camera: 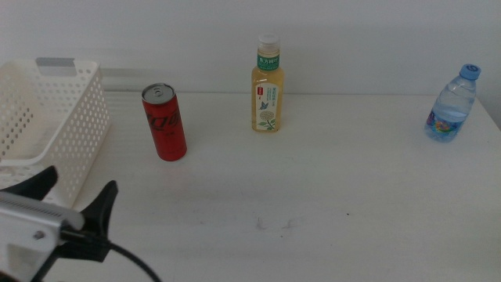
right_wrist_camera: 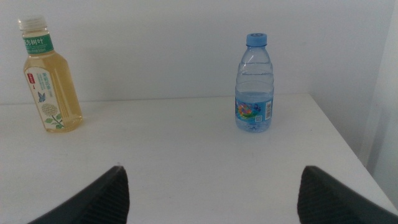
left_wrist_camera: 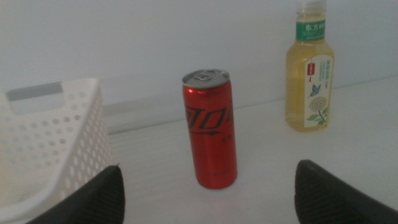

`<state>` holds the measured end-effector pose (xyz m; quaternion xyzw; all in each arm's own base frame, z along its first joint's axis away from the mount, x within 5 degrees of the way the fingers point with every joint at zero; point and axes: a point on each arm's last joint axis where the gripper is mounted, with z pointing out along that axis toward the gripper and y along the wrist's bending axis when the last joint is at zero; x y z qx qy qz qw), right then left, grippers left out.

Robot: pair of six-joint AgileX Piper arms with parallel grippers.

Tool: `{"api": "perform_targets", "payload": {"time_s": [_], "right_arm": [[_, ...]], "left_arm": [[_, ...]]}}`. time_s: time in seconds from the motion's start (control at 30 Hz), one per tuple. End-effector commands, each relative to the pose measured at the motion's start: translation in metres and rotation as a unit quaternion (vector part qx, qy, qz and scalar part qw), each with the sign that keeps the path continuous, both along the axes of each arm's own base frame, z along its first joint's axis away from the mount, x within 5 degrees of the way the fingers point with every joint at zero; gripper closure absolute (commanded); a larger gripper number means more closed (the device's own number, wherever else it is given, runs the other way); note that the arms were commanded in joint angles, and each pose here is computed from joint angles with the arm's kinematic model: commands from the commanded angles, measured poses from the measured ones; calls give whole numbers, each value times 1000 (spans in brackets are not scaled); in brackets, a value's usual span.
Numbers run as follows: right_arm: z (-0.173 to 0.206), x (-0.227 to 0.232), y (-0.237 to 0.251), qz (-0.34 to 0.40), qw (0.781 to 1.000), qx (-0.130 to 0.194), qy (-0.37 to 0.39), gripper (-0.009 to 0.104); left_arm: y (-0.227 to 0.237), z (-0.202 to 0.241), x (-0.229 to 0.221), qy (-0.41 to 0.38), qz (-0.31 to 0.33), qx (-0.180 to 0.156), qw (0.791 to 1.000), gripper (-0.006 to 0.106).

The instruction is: Use arms to grab the bottles and put them into the dustbin to the left of the table.

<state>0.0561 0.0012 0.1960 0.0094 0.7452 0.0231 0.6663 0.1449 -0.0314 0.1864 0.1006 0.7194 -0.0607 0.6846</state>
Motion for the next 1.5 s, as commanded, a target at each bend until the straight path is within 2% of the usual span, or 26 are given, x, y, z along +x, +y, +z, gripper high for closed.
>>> {"api": "perform_targets", "payload": {"time_s": [0.0, 0.07, 0.3, 0.6, 0.83, 0.9, 1.07, 1.27, 1.47], "right_arm": [[0, 0, 0, -3, 1000, -7, -6, 2], [0, 0, 0, -3, 1000, -7, -6, 2], [0, 0, 0, -3, 1000, -7, -6, 2], [0, 0, 0, -3, 1000, -7, -6, 2], [0, 0, 0, -3, 1000, -7, -6, 2], [0, 0, 0, -3, 1000, -7, -6, 2], [0, 0, 0, -3, 1000, -7, -6, 2], [0, 0, 0, -3, 1000, -7, -6, 2], [0, 0, 0, -3, 1000, -7, -6, 2]], "left_arm": [[-3, -4, 8, -22, -5, -14, 1000, 7], [-3, -9, 13, -23, -2, -17, 1000, 7], [-4, -36, 20, 55, 4, -2, 998, 7], [-14, -18, 45, 3, -24, 0, 1000, 7], [-15, -6, 73, 3, 0, 7, 1000, 7], [-16, -8, 81, 46, 5, -9, 999, 7], [-21, -7, 102, 83, 2, 0, 997, 7], [-28, -30, 129, 73, 0, -26, 997, 7], [-35, -55, 156, 61, -12, -32, 998, 7]]}}
